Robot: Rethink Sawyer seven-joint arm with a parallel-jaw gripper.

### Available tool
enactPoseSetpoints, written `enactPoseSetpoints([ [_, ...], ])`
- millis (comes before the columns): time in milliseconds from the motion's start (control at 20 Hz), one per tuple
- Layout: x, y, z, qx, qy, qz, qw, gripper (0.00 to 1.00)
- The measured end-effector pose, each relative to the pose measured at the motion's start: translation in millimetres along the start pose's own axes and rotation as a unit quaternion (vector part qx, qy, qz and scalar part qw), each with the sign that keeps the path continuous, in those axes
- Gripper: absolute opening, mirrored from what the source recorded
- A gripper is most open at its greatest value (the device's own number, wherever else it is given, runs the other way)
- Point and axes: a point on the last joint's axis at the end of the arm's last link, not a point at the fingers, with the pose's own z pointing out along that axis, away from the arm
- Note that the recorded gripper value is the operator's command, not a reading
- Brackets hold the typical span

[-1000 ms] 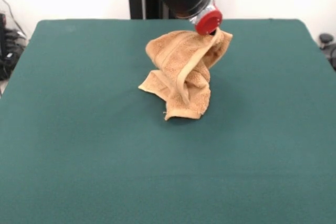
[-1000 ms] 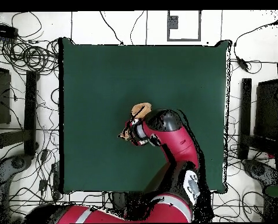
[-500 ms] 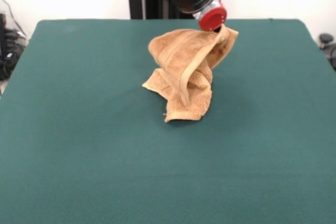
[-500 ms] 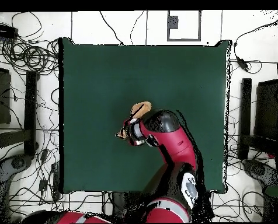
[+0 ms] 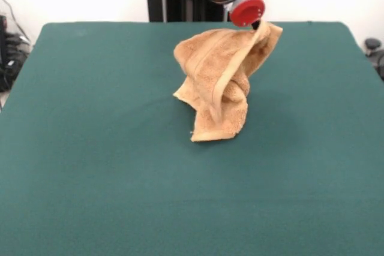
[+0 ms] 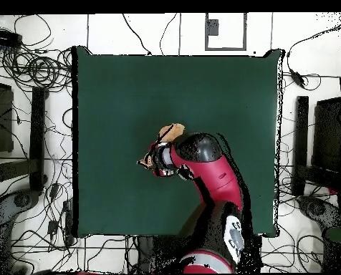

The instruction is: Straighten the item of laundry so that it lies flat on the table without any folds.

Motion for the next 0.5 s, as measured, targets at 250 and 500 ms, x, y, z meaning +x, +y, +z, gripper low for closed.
enactPoseSetpoints([
  [250, 20, -5, -7, 0.017, 0.008, 0.034, 0.9992, 0.00],
  [500, 27, -18, 2, 0.049, -0.033, 0.021, 0.9980, 0.00],
])
